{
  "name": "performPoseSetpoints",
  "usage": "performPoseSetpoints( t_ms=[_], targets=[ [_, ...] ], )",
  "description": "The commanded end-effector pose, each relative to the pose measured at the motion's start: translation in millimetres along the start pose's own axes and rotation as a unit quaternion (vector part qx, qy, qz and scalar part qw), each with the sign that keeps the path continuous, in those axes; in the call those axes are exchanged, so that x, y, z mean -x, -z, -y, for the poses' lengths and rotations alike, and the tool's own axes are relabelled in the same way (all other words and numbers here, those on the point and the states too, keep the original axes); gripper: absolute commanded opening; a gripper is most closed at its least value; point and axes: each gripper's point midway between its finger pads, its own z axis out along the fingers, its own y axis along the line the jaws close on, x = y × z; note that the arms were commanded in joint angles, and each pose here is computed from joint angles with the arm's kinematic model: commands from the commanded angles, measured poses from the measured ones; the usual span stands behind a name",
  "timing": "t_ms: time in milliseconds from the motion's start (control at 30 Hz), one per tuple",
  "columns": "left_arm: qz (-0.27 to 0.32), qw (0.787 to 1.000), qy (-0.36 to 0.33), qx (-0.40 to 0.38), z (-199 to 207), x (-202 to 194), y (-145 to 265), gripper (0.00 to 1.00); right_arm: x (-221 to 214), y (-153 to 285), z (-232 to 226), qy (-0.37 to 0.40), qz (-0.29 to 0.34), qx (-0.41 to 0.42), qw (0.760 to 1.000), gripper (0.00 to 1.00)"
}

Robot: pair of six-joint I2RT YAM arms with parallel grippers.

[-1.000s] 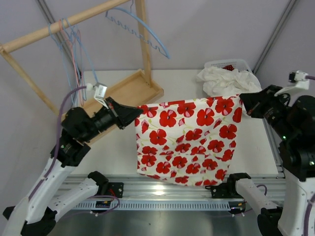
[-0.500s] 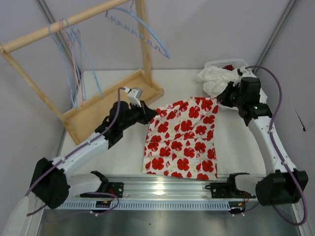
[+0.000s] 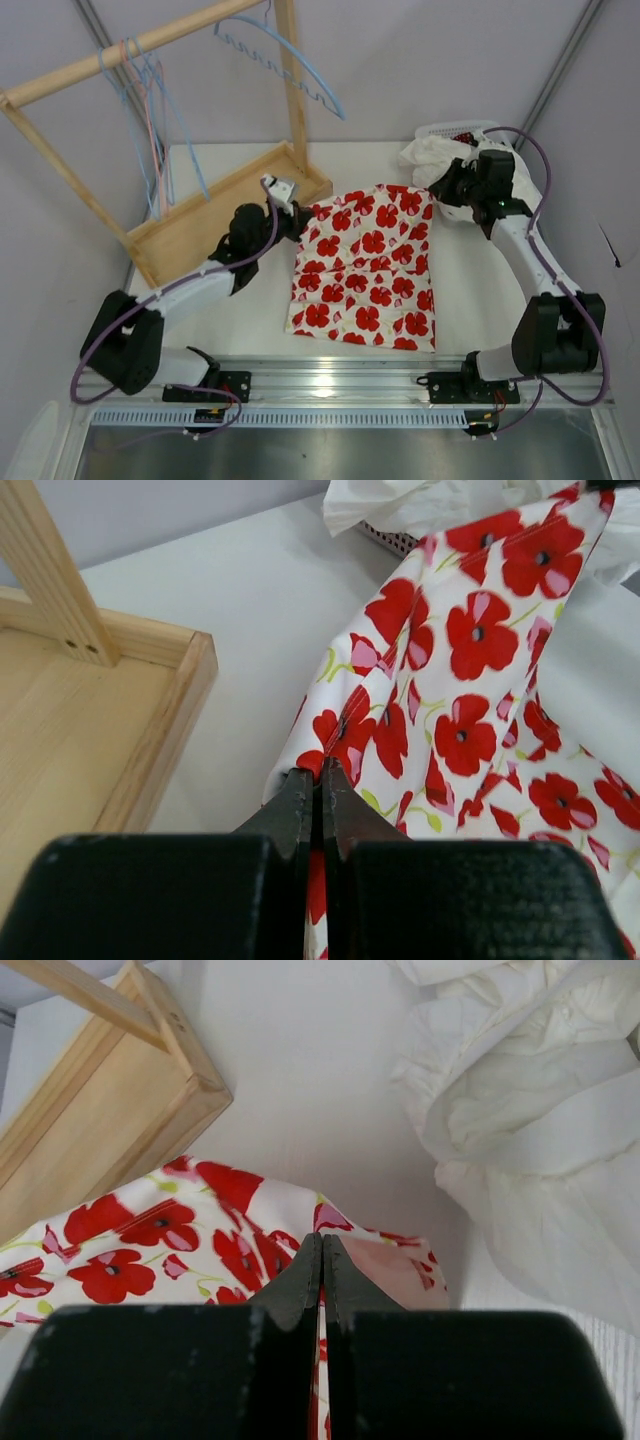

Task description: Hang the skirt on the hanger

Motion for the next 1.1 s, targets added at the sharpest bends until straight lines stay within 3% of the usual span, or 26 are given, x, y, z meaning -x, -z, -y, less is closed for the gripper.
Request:
performPoseSetpoints(
  t_ms=[0, 33, 67, 133, 267, 300, 433, 567, 667, 700, 767, 800, 833, 867, 933, 1067],
  targets=[
    [0.123, 0.988, -0.089, -0.009, 6.1, 45.3, 39.0, 0.0, 15.2, 42.0, -19.3, 0.028, 0.044, 0.021, 0.998, 0.0],
    [0.152, 0.982, -0.113, -0.022, 14.7, 60.4, 55.5, 0.0, 17.0, 62.4, -26.2, 0.035, 0.058, 0.026, 0.997, 0.0],
    [0.136, 0.98, -0.143, -0.033, 16.3, 37.7, 63.0, 0.0, 3.3, 68.7, -23.4, 0.036, 0.05, 0.025, 0.998, 0.0],
    [0.129, 0.973, -0.174, -0.079, 33.0, 28.3, 77.9, 0.0, -3.7, 94.8, -28.9, 0.041, 0.061, 0.029, 0.997, 0.0],
    [0.057, 0.97, -0.209, -0.111, 37.6, -7.3, 92.1, 0.0, -39.1, 121.1, -22.4, 0.034, 0.05, 0.02, 0.998, 0.0],
    [0.026, 0.97, -0.211, -0.117, 36.8, -24.5, 96.9, 0.0, -61.5, 122.6, -14.5, 0.025, 0.021, 0.009, 0.999, 0.0],
    [0.031, 0.948, -0.283, -0.146, 42.5, -43.1, 118.1, 0.0, -97.4, 138.5, -10.9, -0.001, -0.013, 0.006, 1.0, 0.0],
    [0.041, 0.94, -0.302, -0.154, 47.1, -47.4, 134.6, 0.01, -113.0, 149.8, -9.8, -0.04, -0.025, -0.004, 0.999, 0.0],
    [0.024, 0.94, -0.298, -0.165, 49.8, -55.5, 143.1, 0.09, -131.6, 155.7, -11.8, -0.058, -0.055, 0.002, 0.997, 0.0],
    [0.023, 0.938, -0.297, -0.178, 54.1, -57.6, 146.3, 0.19, -136.5, 157.8, -11.6, -0.064, -0.061, 0.001, 0.996, 0.0],
    [0.007, 0.938, -0.288, -0.194, 58.6, -63.9, 151.6, 0.38, -141.6, 158.8, -14.8, -0.073, -0.07, 0.01, 0.995, 0.11],
    [0.004, 0.937, -0.286, -0.201, 61.5, -64.0, 154.2, 0.64, -146.1, 160.3, -14.6, -0.078, -0.081, 0.008, 0.994, 0.19],
    [0.008, 0.935, -0.288, -0.207, 65.4, -54.4, 158.1, 0.92, -143.7, 164.2, -21.4, -0.078, -0.085, 0.021, 0.993, 0.45],
    [0.001, 0.935, -0.286, -0.212, 66.4, -57.0, 160.7, 0.99, -143.0, 166.8, -24.8, -0.078, -0.09, 0.026, 0.993, 0.59],
    [-0.001, 0.937, -0.276, -0.212, 69.8, -43.9, 168.0, 0.99, -143.3, 173.7, -30.6, -0.077, -0.103, 0.034, 0.991, 0.78],
    [0.005, 0.956, -0.217, -0.197, 75.7, -11.1, 175.1, 1.0, -127.1, 187.6, -46.8, -0.063, -0.11, 0.056, 0.99, 0.97]
  ],
)
